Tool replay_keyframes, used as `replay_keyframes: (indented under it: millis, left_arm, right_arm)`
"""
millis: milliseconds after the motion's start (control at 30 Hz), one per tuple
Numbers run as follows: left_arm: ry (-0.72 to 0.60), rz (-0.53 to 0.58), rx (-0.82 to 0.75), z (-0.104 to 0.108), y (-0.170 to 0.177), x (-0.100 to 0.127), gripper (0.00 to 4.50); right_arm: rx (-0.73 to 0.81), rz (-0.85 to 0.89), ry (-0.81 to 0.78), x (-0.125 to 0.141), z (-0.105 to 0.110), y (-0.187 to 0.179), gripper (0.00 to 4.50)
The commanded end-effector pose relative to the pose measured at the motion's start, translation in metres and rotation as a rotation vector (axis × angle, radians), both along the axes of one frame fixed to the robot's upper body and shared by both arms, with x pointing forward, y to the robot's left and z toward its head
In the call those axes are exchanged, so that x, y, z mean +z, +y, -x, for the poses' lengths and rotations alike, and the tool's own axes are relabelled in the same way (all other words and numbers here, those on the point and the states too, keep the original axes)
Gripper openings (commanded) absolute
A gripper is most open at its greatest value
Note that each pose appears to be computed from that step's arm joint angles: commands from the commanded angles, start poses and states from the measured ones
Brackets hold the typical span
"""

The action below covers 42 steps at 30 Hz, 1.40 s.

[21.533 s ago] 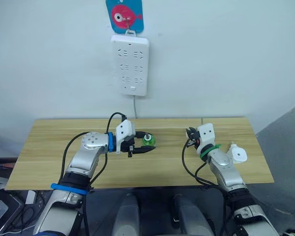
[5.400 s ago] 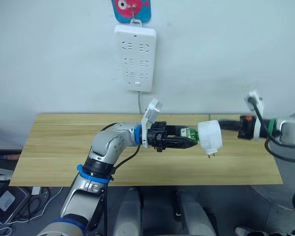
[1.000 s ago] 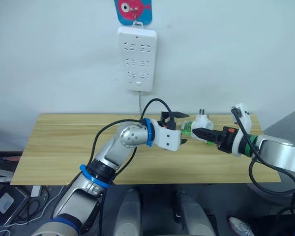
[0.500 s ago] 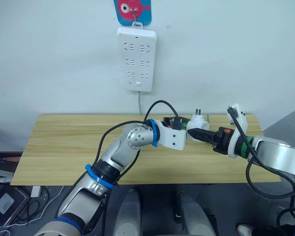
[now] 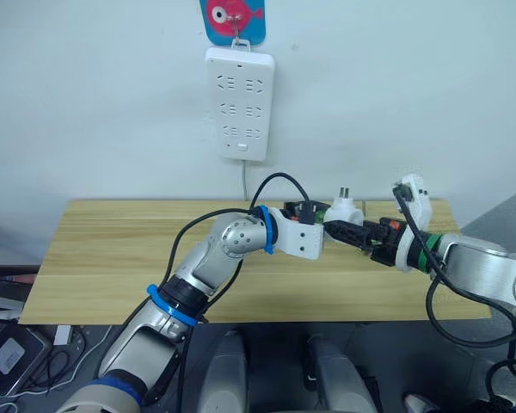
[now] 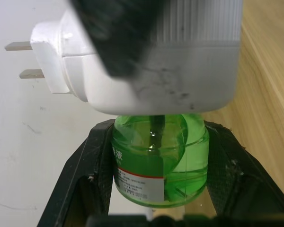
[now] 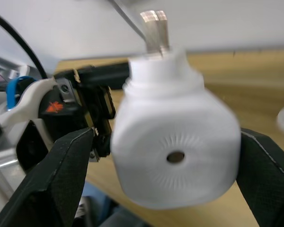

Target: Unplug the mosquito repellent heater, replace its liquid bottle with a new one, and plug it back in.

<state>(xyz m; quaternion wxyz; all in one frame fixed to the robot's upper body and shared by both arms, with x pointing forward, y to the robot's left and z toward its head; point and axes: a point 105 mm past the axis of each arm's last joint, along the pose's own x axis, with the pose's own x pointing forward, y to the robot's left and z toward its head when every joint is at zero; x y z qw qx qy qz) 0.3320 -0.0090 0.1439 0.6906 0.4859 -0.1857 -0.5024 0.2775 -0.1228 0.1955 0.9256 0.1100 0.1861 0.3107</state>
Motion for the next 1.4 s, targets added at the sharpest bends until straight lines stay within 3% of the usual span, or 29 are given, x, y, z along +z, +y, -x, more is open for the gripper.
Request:
replay_keyframes:
  millis: [33, 167, 233, 367, 567, 967, 1067, 1167, 1300, 1400]
  left_arm:
    - [0.183, 0.212, 0.067, -0.007, 0.004, 0.003, 2.27]
    - [0.525, 0.578, 0.126, -0.015, 0.011, 0.007, 2.27]
    - [0.627, 0.654, 0.113, -0.013, 0.012, 0.007, 2.27]
    - [0.710, 0.753, 0.086, -0.012, 0.013, 0.014, 2.27]
    - [0.730, 0.758, -0.011, 0.000, 0.005, 0.024, 2.27]
    - [0.725, 0.721, -0.046, 0.008, 0.004, 0.022, 2.27]
    - [0.732, 0.725, -0.042, 0.010, 0.005, 0.020, 2.27]
    - [0.736, 0.717, -0.045, 0.013, 0.005, 0.018, 2.27]
    - [0.740, 0.718, -0.034, 0.013, 0.007, 0.015, 2.27]
    - [0.743, 0.725, -0.021, 0.013, 0.020, 0.014, 3.23]
  right_arm:
    - [-0.028, 0.044, -0.222, 0.026, 0.005, -0.002, 4.50]
    - [-0.061, 0.083, -0.381, 0.023, 0.015, 0.005, 4.50]
    - [-0.080, 0.069, -0.412, 0.020, 0.016, 0.008, 4.50]
    - [-0.139, 0.023, -0.440, 0.012, 0.007, 0.016, 4.50]
    - [-0.139, -0.062, -0.455, 0.013, -0.007, 0.035, 4.50]
    - [-0.193, -0.108, -0.458, 0.014, -0.020, 0.034, 4.50]
    - [-0.178, -0.107, -0.460, 0.013, -0.018, 0.034, 3.90]
    - [-0.169, -0.114, -0.456, 0.012, -0.016, 0.034, 2.97]
    - [-0.159, -0.113, -0.452, 0.010, -0.014, 0.035, 2.98]
    - [-0.174, -0.099, -0.464, 0.010, -0.016, 0.033, 2.98]
